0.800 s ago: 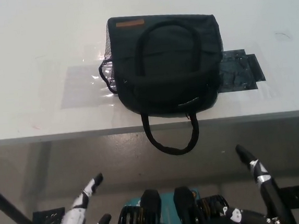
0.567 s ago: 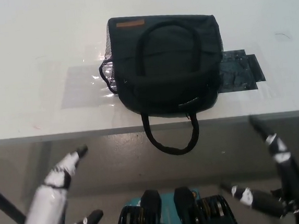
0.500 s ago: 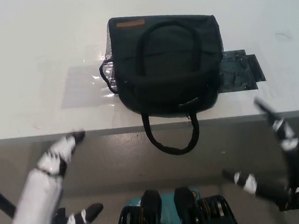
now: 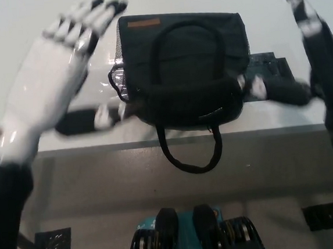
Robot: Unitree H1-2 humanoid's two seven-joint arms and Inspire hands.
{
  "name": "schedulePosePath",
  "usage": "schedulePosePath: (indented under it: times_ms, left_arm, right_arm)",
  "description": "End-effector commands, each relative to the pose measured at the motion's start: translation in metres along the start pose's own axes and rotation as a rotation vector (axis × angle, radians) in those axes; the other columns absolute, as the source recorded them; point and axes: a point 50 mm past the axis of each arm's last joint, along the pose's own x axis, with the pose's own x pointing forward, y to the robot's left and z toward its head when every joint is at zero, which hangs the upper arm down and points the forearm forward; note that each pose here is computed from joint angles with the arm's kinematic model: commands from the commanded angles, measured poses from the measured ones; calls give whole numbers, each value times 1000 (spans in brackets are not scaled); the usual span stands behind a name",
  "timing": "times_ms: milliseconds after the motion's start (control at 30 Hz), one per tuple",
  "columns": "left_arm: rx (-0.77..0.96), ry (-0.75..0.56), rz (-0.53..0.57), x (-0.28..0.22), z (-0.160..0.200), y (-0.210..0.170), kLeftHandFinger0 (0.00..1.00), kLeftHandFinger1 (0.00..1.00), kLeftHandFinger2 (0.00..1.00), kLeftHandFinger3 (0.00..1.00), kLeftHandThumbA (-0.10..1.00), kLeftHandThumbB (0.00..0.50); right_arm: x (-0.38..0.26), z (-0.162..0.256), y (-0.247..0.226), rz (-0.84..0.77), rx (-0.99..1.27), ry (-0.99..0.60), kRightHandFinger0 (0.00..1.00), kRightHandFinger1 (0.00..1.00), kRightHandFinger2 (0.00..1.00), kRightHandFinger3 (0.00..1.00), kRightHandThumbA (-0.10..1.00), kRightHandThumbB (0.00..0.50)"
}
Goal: A soft travel bag is kept infront of the robot in the middle of the desk and the robot uses both its hands to press it to reduce its size
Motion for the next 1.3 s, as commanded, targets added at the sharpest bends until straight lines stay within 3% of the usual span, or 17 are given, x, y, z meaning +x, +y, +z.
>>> schedulePosePath:
  times_ms: [0,67,200,300,500,667,767,833,967,1133,1267]
  left_arm:
    - [42,119,-118,41,-30,3,1000,1000,1000,1000,1000,353]
    - [48,139,-147,54,-36,-2,1000,1000,1000,1000,1000,349]
    - [87,151,-184,85,-50,-14,1000,1000,1000,1000,1000,292]
    - [105,196,-209,111,-60,-22,1000,1000,1000,1000,1000,334]
    - [100,239,-248,148,-61,-36,1000,1000,1000,1000,1000,340]
    - [134,249,-325,167,-58,-52,1000,1000,1000,1000,1000,387]
    - [184,237,-355,181,-54,-59,1000,1000,1000,1000,1000,391]
    - [184,242,-356,188,-52,-63,1000,1000,1000,1000,1000,399]
    - [185,253,-382,195,-48,-69,1000,1000,1000,1000,1000,385]
    - [193,285,-425,193,-50,-82,1000,1000,1000,1000,1000,407]
    - [183,286,-423,191,-53,-84,1000,1000,1000,1000,1000,406]
  right_arm:
    - [45,-21,2,49,7,135,1000,1000,1000,1000,1000,308]
    - [57,-33,8,64,20,176,1000,1000,1000,1000,1000,324]
    - [78,-56,17,78,48,274,1000,1000,1000,1000,1000,333]
    - [95,-74,21,85,54,325,1000,1000,1000,1000,1000,337]
    - [111,-95,26,83,85,418,1000,1000,1000,1000,1000,308]
    - [110,-112,35,109,60,461,1000,1000,1000,1000,1000,348]
    - [110,-122,39,114,72,480,1000,1000,1000,1000,1000,442]
    - [111,-125,41,118,85,504,1000,1000,1000,1000,1000,444]
    - [115,-128,43,121,96,520,1000,1000,1000,1000,1000,414]
    - [120,-128,43,144,56,514,1000,1000,1000,1000,1000,317]
    - [120,-130,40,156,52,520,1000,1000,1000,1000,1000,298]
